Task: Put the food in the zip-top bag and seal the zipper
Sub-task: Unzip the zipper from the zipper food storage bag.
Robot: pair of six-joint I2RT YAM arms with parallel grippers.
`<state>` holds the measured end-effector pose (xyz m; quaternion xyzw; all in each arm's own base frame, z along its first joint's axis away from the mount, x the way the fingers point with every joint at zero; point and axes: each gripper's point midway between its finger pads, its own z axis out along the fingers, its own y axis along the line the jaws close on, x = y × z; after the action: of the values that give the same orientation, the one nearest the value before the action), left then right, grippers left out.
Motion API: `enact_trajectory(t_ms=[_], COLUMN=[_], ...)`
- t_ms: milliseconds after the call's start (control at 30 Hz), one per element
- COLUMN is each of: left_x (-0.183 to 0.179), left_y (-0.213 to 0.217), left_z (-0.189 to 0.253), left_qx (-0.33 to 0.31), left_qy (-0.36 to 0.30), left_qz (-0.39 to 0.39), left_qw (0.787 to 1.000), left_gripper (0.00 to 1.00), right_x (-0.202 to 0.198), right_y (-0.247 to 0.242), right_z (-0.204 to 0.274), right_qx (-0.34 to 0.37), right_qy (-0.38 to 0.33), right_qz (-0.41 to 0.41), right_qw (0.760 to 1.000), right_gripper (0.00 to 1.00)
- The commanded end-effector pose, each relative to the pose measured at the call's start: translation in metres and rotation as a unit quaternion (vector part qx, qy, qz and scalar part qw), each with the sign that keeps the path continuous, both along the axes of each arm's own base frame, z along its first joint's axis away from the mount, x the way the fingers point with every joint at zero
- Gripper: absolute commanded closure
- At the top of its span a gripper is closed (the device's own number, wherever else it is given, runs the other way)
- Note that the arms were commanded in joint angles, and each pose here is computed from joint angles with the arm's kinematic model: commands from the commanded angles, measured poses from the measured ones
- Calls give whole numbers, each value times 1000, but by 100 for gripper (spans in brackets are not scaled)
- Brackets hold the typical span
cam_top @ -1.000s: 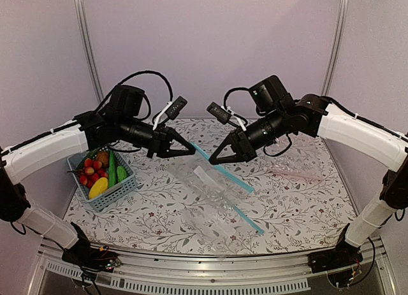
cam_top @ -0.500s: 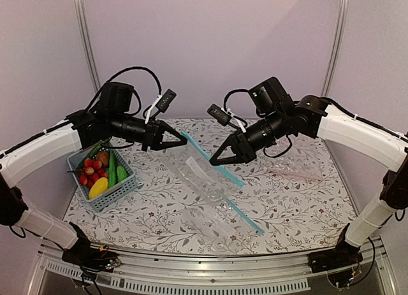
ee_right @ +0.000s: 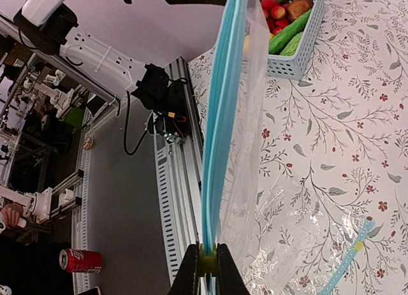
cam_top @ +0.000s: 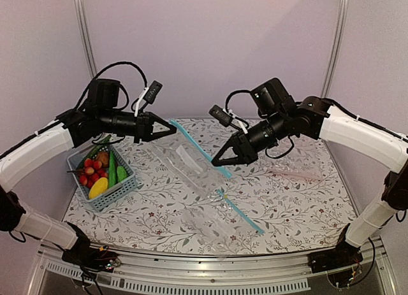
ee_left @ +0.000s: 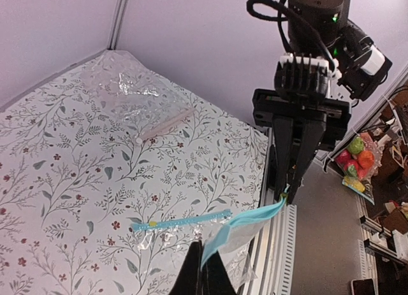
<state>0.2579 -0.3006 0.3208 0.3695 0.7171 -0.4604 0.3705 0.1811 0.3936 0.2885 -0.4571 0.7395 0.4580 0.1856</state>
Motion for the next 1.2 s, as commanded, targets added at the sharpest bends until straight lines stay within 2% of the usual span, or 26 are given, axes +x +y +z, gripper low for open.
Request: enact_trajectory(t_ms=[0,1167], left_x=[19,29], left_y=[18,33], left_z=[10,15], left_qx=[-7,-13], left_qy=[-23,-31], left_qz=[51,79], left_qw=[998,996], left_gripper=[100,100], right_x=[-12,-9], right_y=[-11,-17], right_z=[-7,-13], right_qx=[-22,-35], right_qy=[14,7], right_qz=[2,-14], right_qw=[1000,999], right_gripper=[100,97])
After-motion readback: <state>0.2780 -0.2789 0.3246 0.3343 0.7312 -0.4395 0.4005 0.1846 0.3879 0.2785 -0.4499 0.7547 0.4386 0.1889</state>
